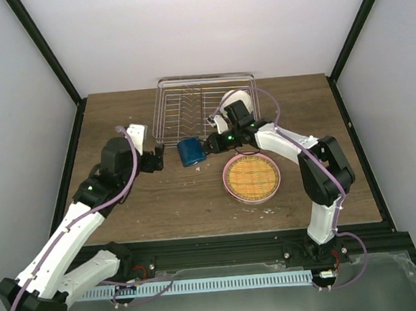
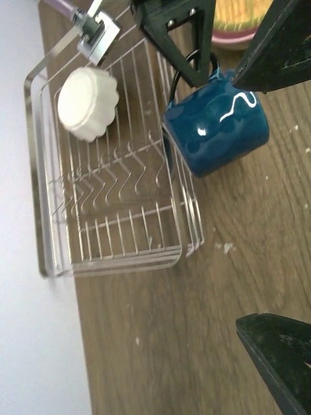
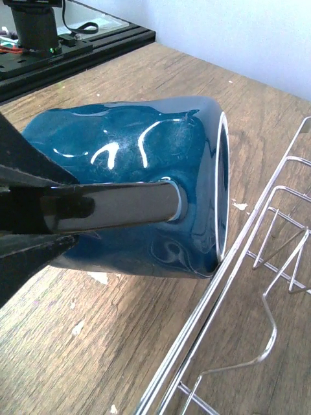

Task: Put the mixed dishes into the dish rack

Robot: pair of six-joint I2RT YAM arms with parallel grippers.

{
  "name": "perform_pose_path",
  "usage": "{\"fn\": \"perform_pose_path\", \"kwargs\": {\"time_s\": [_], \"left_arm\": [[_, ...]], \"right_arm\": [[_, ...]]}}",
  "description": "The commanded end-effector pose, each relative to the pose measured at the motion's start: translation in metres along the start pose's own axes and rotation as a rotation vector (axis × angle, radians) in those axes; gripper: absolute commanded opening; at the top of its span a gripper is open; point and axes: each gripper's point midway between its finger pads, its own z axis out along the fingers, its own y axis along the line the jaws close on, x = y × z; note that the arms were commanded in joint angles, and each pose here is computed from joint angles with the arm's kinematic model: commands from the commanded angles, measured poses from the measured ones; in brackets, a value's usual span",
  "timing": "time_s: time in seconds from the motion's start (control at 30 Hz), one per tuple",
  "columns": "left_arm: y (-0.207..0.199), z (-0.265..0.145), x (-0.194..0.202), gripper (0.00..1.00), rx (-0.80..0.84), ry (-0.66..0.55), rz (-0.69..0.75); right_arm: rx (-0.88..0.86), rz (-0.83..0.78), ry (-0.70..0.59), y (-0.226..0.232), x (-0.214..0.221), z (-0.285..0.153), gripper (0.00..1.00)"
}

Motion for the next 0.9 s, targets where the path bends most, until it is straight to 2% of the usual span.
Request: {"fn": "perform_pose_path", "kwargs": {"time_s": [0.0, 0.2, 0.47, 0.7, 0.87], "left_arm": [[-0.037, 0.007, -0.007, 0.94, 0.248, 0.005, -0.020], [-0.043, 0.018, -0.006, 0.94, 0.314, -0.002, -0.055], [-0.031, 0.030, -0.005, 0.94, 0.351, -0.017, -0.127], [-0.017, 0.040, 0.002, 0.93, 0.349, -0.015, -0.189], [-0.011, 0.042, 0.008, 0.93, 0.324, -0.008, -0.209]], "right_arm": [[-0.023, -0.128, -0.144, 0.031, -0.048, -0.035, 0.03], [-0.037, -0.150, -0.162, 0.048, -0.052, -0.055, 0.03], [0.029, -0.208, -0.259, 0.073, -0.069, -0.100, 0.03], [0.226, -0.220, -0.368, 0.058, -0.097, -0.127, 0.03], [0.462, -0.181, -0.425, 0.016, -0.116, -0.134, 0.03]]}}
